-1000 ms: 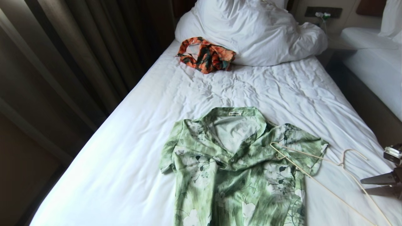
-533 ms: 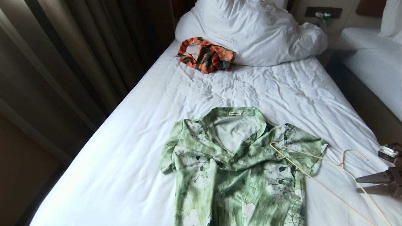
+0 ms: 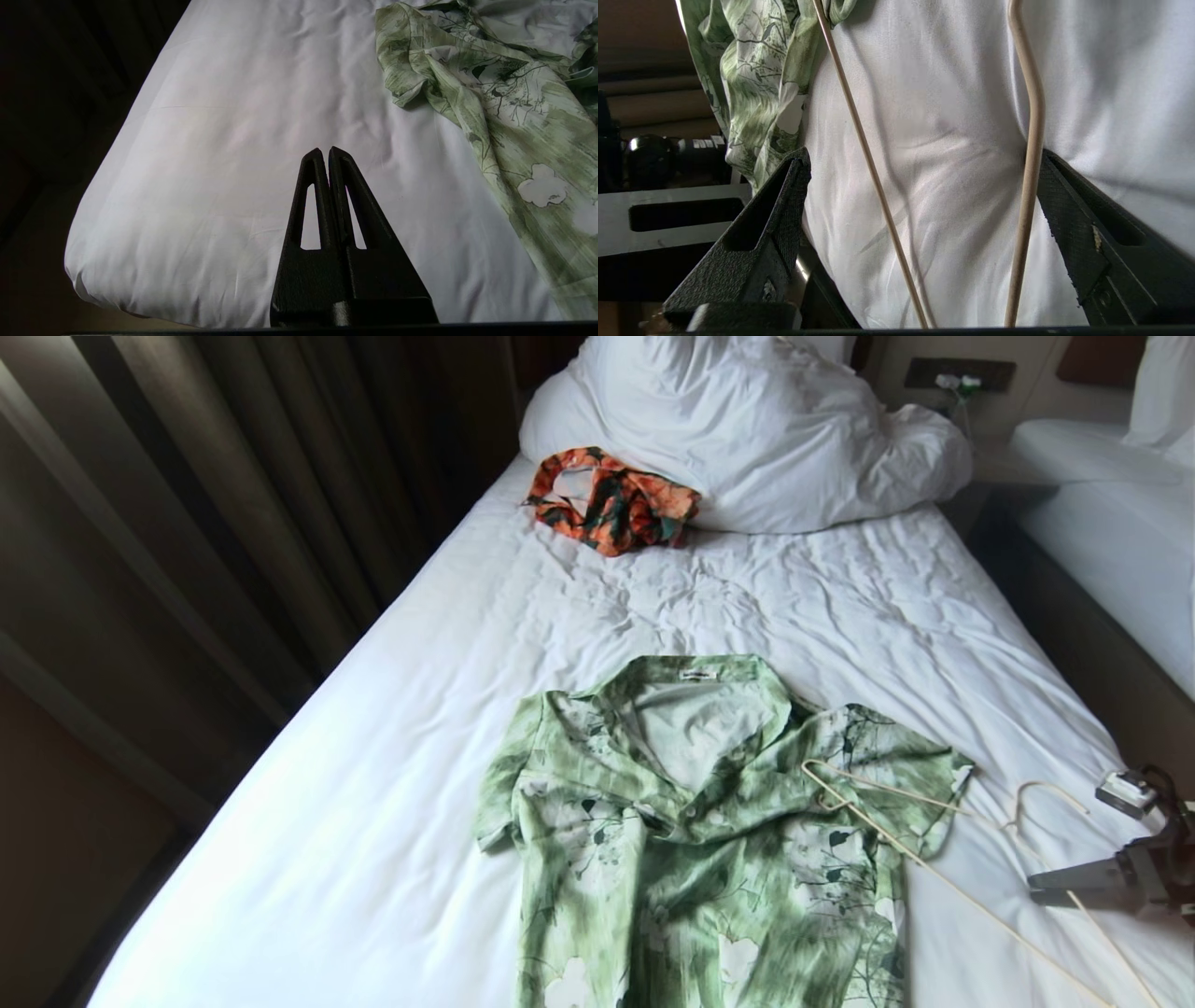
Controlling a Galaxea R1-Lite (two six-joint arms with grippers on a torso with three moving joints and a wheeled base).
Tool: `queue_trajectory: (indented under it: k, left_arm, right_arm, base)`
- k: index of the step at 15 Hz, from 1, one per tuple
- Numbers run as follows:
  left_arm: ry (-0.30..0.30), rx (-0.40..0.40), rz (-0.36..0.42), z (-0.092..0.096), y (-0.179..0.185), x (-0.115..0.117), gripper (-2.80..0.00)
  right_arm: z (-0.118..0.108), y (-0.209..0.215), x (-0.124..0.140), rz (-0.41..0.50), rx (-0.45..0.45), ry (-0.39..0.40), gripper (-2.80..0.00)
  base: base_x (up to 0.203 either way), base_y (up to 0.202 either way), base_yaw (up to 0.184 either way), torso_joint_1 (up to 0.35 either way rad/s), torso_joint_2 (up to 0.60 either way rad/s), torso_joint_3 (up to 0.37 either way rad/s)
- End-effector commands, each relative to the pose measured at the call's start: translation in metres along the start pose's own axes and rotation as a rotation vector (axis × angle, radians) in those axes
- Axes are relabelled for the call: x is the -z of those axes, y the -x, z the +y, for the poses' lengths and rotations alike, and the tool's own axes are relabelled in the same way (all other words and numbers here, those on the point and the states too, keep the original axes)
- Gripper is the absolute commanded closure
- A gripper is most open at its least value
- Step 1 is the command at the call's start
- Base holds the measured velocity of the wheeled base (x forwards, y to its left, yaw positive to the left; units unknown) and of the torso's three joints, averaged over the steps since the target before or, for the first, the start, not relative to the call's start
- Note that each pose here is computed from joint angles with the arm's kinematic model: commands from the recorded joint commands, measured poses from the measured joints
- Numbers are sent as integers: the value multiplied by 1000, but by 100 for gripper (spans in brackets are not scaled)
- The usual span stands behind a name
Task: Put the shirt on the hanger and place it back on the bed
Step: Lift the shirt and hanger
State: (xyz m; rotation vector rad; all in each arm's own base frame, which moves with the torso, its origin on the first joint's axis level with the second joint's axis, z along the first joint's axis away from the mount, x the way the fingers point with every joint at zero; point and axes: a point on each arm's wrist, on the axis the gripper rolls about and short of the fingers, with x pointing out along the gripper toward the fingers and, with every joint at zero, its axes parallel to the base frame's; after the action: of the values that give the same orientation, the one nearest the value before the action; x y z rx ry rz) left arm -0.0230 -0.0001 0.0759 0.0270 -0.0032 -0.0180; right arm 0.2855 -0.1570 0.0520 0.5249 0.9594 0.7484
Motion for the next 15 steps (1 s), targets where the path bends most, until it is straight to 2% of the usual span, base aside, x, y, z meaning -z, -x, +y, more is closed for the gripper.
queue_trajectory:
  k: [1,6,11,12,15]
  left_arm:
    - [-1,0,1,0,0,0,0]
    - [-1,0,1,0,0,0,0]
    - [1,0,1,0,0,0,0]
    - [-1,2,1,0,0,0,0]
    - [-1,0,1,0,0,0,0]
  right_arm:
    - [8,-4,-1,-1,-1,34,-280]
    - [21,-11,-5,20,-15,60,-280]
    - [21,-13,-4,22,-14,52,-280]
    - [21,-13,-4,20,-13,58,0]
    - [20,-13,-4,20,-12,57,0]
  base:
    - [0,0,0,0,0,0]
    - [0,0,0,0,0,0]
    - [0,0,0,0,0,0]
    - [0,0,0,0,0,0]
    - [0,0,0,0,0,0]
